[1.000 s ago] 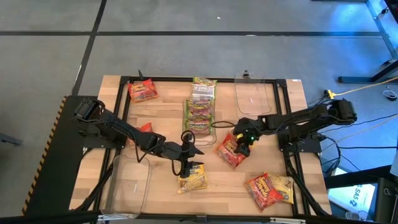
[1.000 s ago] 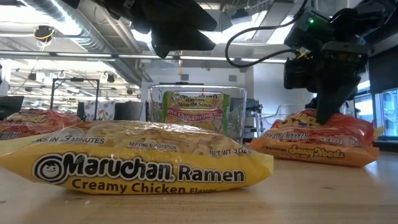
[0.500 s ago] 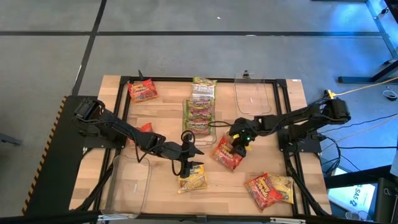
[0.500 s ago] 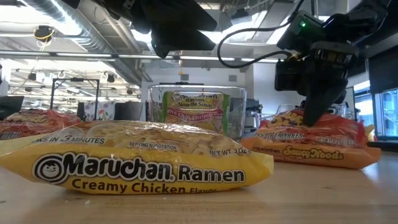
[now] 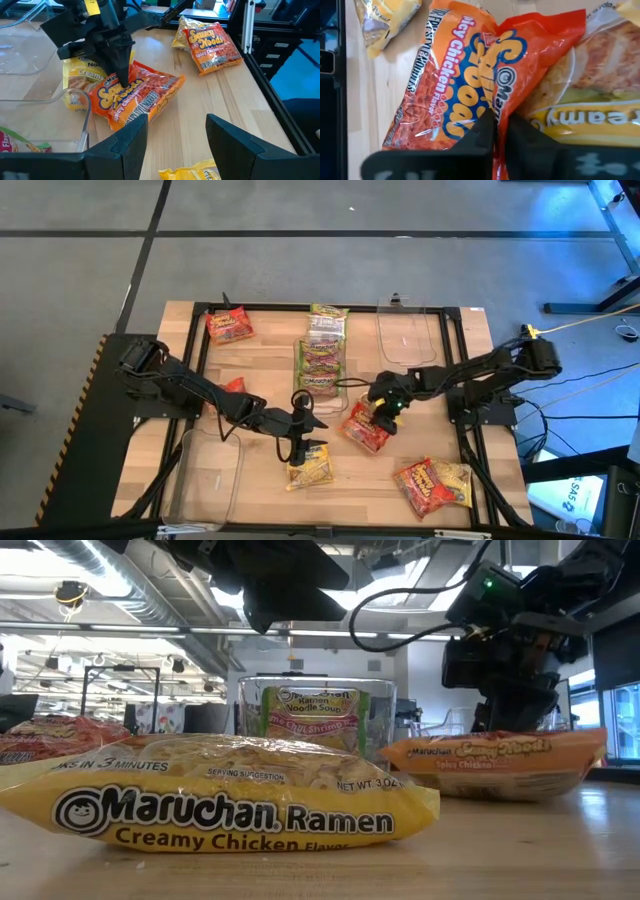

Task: Sort Maruchan noodles
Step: Put the orange noodle pack into the top right transparent bin

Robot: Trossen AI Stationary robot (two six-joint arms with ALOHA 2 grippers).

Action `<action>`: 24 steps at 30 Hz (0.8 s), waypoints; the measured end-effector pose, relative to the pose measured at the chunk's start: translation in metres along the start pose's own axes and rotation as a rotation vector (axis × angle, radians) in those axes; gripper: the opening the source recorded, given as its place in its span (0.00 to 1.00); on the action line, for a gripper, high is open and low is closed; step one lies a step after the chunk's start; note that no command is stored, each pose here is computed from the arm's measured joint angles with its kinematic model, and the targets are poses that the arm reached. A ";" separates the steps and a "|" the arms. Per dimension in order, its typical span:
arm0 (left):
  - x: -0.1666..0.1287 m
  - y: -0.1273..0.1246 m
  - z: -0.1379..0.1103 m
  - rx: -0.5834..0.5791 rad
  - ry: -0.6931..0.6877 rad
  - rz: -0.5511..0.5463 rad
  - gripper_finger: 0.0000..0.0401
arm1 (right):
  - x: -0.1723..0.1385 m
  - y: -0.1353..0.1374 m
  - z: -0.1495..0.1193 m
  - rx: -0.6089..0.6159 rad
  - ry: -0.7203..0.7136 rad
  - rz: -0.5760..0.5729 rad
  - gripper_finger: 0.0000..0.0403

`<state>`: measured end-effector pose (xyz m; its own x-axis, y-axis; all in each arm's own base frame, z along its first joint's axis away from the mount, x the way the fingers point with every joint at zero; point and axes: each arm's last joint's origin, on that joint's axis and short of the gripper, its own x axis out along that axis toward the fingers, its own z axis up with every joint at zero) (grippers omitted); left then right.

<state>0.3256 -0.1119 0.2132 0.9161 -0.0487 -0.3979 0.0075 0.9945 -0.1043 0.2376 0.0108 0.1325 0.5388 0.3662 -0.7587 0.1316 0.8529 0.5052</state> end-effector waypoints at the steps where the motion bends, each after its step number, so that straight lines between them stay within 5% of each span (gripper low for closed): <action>1: 0.000 0.000 0.000 0.000 0.000 0.000 0.48 | -0.001 0.001 0.001 -0.009 -0.006 -0.005 0.04; 14: 0.000 0.000 0.002 -0.005 -0.018 -0.002 0.48 | -0.037 0.049 0.008 -0.306 -0.108 -0.162 0.00; 24: 0.003 -0.011 0.007 -0.084 -0.090 0.013 0.48 | -0.043 0.061 0.012 -0.200 -0.150 -0.139 0.17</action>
<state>0.3308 -0.1227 0.2196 0.9484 -0.0231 -0.3163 -0.0349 0.9837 -0.1766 0.2326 0.0423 0.2005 0.6462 0.1940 -0.7381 0.0542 0.9530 0.2980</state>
